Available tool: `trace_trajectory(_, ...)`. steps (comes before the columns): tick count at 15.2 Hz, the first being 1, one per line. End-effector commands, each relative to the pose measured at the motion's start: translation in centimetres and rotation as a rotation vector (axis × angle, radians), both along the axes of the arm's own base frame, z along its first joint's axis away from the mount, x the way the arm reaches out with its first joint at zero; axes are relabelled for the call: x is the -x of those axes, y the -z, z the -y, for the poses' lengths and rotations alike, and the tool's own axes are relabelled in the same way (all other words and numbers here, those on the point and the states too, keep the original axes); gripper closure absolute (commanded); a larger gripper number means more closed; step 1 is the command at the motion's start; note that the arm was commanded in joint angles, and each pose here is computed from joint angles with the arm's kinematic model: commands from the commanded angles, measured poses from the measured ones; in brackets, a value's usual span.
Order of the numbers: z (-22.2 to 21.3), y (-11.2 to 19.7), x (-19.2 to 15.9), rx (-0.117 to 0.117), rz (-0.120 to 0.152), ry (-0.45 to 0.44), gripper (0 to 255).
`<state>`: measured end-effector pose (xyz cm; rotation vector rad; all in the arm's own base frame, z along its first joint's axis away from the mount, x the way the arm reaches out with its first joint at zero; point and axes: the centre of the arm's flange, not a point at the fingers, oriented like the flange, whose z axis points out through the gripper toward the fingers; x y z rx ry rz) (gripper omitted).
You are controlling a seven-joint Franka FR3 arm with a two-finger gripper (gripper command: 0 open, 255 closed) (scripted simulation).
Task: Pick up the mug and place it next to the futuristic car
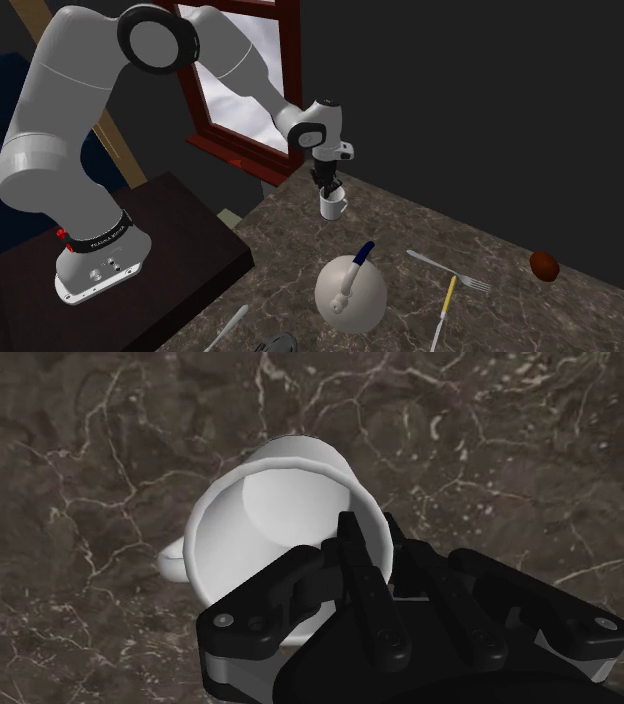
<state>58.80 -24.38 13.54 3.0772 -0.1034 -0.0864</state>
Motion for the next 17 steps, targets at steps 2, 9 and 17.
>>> trace_trajectory(2,0.0,-1.3,0.0,0.000,0.000,0.000,255)
trace_trajectory(9,0.0,-5.0,0.0,0.000,0.000,0.000,255)
trace_trajectory(17,0.0,-9.3,0.0,0.000,0.000,0.000,255)
